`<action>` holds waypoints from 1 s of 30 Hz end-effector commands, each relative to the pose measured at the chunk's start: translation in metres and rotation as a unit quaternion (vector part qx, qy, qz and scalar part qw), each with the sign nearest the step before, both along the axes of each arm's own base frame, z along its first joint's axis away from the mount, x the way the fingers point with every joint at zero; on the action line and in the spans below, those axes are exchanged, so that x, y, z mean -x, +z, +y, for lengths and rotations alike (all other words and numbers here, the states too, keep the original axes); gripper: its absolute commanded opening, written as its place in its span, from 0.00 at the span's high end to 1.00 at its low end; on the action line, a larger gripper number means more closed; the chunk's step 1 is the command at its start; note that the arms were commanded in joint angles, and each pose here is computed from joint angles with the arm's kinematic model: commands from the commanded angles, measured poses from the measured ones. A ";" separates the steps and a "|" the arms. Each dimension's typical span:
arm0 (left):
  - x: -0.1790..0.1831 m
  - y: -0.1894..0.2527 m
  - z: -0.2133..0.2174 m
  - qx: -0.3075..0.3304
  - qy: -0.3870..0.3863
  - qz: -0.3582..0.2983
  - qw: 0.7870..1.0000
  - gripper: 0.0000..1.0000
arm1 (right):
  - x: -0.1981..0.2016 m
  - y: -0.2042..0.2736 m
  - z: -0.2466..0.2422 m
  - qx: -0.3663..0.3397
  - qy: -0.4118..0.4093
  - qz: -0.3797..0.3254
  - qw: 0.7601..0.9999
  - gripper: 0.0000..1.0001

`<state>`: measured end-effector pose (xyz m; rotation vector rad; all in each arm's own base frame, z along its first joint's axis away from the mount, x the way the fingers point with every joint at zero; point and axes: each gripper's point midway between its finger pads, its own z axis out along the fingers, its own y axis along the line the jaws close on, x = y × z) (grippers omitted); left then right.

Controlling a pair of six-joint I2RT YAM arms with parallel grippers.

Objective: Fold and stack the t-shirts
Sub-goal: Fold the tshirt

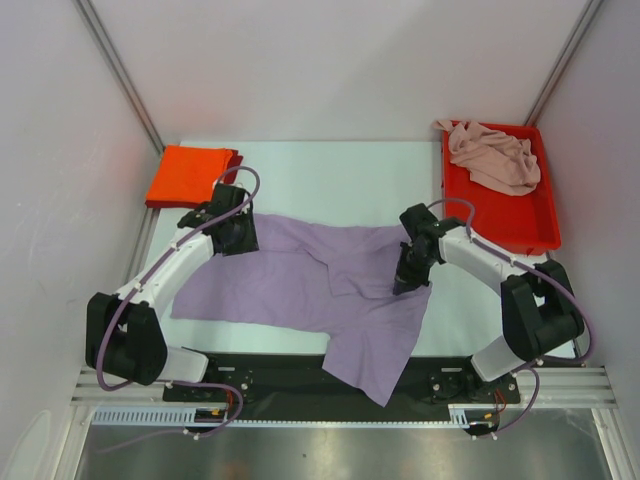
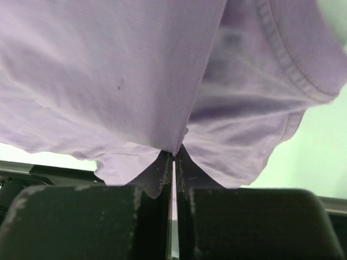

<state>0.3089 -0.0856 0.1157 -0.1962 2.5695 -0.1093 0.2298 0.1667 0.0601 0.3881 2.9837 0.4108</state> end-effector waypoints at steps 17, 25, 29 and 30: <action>0.040 0.007 -0.091 0.097 -0.119 0.014 0.988 0.57 | -0.065 0.046 -0.032 0.037 -0.019 -0.131 0.990 0.56; 0.044 -0.001 -0.141 0.127 -0.150 0.031 0.980 0.57 | -0.157 0.047 -0.055 0.054 -0.026 -0.181 0.982 0.42; 0.007 0.025 -0.123 0.101 -0.134 -0.015 0.986 0.55 | -0.194 0.040 -0.058 0.078 0.001 -0.189 0.979 0.41; 0.001 0.021 -0.115 0.091 -0.132 -0.007 0.987 0.55 | -0.206 0.039 -0.057 0.080 0.004 -0.187 0.979 0.40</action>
